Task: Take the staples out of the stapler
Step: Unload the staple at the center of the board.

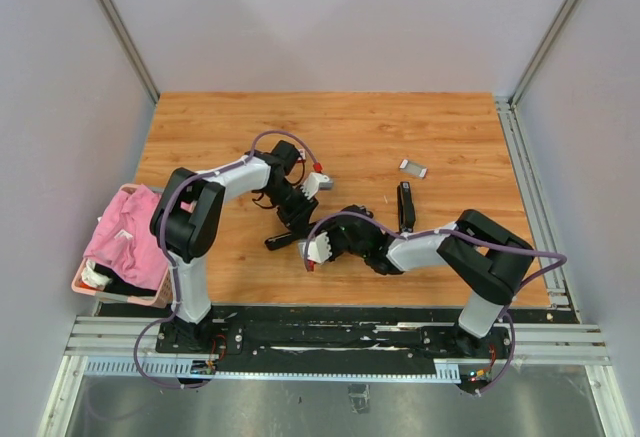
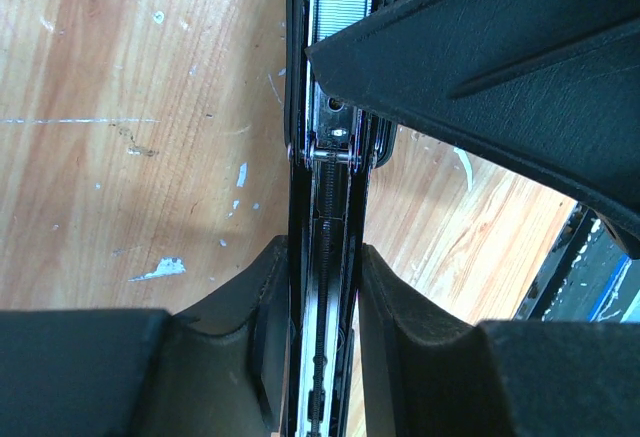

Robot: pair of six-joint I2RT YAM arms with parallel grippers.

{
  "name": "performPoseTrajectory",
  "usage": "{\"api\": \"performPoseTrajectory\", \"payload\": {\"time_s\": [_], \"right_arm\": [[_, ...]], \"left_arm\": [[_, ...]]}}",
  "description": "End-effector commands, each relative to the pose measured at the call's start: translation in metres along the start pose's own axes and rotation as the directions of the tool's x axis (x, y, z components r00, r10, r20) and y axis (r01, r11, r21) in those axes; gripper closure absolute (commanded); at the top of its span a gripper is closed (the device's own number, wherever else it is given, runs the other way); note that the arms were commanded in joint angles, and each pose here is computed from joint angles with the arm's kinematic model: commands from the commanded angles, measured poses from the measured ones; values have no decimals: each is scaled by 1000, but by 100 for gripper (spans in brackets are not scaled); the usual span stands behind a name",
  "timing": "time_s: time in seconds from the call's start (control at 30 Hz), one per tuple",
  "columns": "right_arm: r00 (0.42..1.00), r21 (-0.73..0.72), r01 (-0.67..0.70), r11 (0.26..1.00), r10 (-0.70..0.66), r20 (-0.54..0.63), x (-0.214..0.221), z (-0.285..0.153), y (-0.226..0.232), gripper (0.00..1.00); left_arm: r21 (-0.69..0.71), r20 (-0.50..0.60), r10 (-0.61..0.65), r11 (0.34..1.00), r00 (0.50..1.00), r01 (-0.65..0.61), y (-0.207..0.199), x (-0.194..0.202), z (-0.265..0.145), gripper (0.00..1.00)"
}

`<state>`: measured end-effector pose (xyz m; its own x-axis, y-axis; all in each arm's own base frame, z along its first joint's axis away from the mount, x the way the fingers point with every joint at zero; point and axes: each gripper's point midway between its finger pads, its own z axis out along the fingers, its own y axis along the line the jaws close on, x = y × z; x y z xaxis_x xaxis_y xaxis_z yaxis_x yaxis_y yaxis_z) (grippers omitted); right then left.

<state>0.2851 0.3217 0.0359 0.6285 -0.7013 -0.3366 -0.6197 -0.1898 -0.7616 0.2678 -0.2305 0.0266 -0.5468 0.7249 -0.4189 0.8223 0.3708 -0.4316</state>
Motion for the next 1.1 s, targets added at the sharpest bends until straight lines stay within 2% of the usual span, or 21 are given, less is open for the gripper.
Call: {"api": "performPoseTrajectory", "payload": {"time_s": [0.0,0.1,0.23,0.43,0.63,0.8,1.07], "right_arm": [[999,-57,-51,997,50,-16,-2,3,10,69],[998,-49,-61,997,60,-21,-2,3,8,70],[997,-48,-68,996,67,-24,-3,3,4,72],[997,-76,-74,994,74,-6,-11,-2,1,74],[991,-156,-125,980,129,17,-23,-10,1,76],[981,-239,-183,954,195,26,-30,-15,5,76],[944,-369,-306,878,330,1,-43,-23,5,76]], "left_arm": [[38,16,-22,999,1000,21,-4,-5,-4,95],[36,17,-23,999,1000,22,-4,-5,-5,85],[29,23,-25,999,999,25,-2,-7,-11,58],[-8,68,-11,1000,998,12,1,-16,-33,35],[-65,120,1,998,993,6,4,-23,-59,27],[-118,209,-4,993,978,29,8,-24,-95,24],[-267,309,-43,955,950,130,24,7,-134,20]]}}
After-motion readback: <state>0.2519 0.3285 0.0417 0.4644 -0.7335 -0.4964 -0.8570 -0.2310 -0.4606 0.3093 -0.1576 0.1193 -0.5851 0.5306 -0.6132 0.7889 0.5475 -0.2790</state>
